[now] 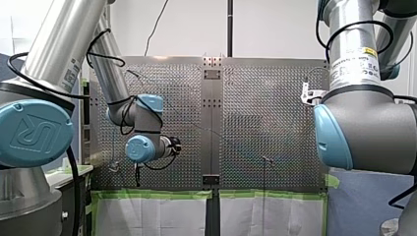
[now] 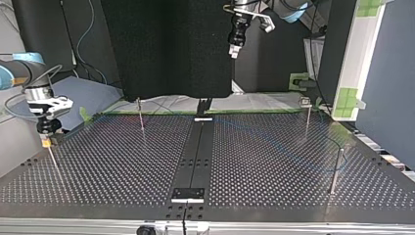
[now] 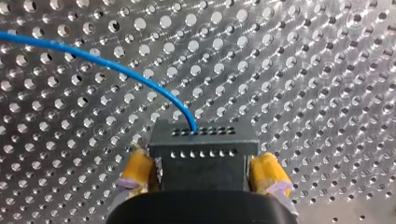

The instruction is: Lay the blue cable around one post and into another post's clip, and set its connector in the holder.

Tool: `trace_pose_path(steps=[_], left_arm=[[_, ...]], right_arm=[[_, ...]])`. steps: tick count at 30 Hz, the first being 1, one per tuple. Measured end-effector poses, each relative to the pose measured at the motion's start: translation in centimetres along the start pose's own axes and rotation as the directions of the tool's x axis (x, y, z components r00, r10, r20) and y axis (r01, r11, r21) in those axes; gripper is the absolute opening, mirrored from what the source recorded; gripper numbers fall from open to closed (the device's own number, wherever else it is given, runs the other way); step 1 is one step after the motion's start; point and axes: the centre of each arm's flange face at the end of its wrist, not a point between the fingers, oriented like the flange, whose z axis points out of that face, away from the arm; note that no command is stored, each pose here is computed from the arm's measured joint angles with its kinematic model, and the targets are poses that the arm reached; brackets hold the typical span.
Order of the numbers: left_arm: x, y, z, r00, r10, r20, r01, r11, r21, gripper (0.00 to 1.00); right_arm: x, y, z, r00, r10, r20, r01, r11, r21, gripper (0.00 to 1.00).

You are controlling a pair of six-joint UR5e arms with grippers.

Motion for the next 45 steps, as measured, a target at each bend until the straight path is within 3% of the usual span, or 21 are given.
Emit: trace_pose_path(steps=[12, 17, 20, 24, 27, 34, 40, 45], left_arm=[[0.0, 0.0, 0.0, 1.0000, 0.000, 0.000, 0.000, 1.0000, 0.000, 1.00], [0.0, 0.0, 0.0, 1.0000, 0.000, 0.000, 0.000, 1.0000, -0.001, 1.00], [0.0, 0.0, 0.0, 1.0000, 0.000, 0.000, 0.000, 1.0000, -0.001, 1.00], [0.0, 0.0, 0.0, 1.0000, 0.000, 0.000, 0.000, 1.0000, -0.001, 1.00], [0.0, 0.0, 0.0, 1.0000, 0.000, 0.000, 0.000, 1.0000, -0.001, 1.00], [0.0, 0.0, 0.0, 1.0000, -0.006, 0.000, 0.006, 1.0000, 0.000, 1.00], [0.0, 0.0, 0.0, 0.9999, -0.012, 0.003, 0.012, 0.9999, 0.001, 1.00], [0.0, -0.1, 0.1, 0.9999, -0.017, 0.004, 0.017, 0.9999, 0.003, 1.00]], right_arm=[[0.1, 0.8, -0.1, 1.0000, 0.006, -0.004, -0.006, 0.9982, -0.059, 1.00], [0.1, 1.3, -0.3, 1.0000, 0.008, -0.003, -0.009, 0.9951, -0.098, 1.00], [0.0, 1.8, -0.4, 0.9999, 0.012, 0.003, -0.012, 0.9916, -0.129, 1.00], [-0.1, 2.5, -0.8, 0.9996, 0.021, 0.017, -0.018, 0.9845, -0.174, 1.00], [-0.3, 3.0, -1.2, 0.9989, 0.031, 0.035, -0.023, 0.9776, -0.209, 1.00], [-1.3, 3.6, -2.6, 0.9950, 0.064, 0.076, -0.040, 0.9579, -0.284, 1.00], [-0.4, 2.8, -3.6, 0.9960, 0.084, 0.031, -0.069, 0.9451, -0.319, 1.00], [0.7, 1.6, -4.4, 0.9952, 0.096, -0.019, -0.097, 0.9362, -0.338, 1.00]])
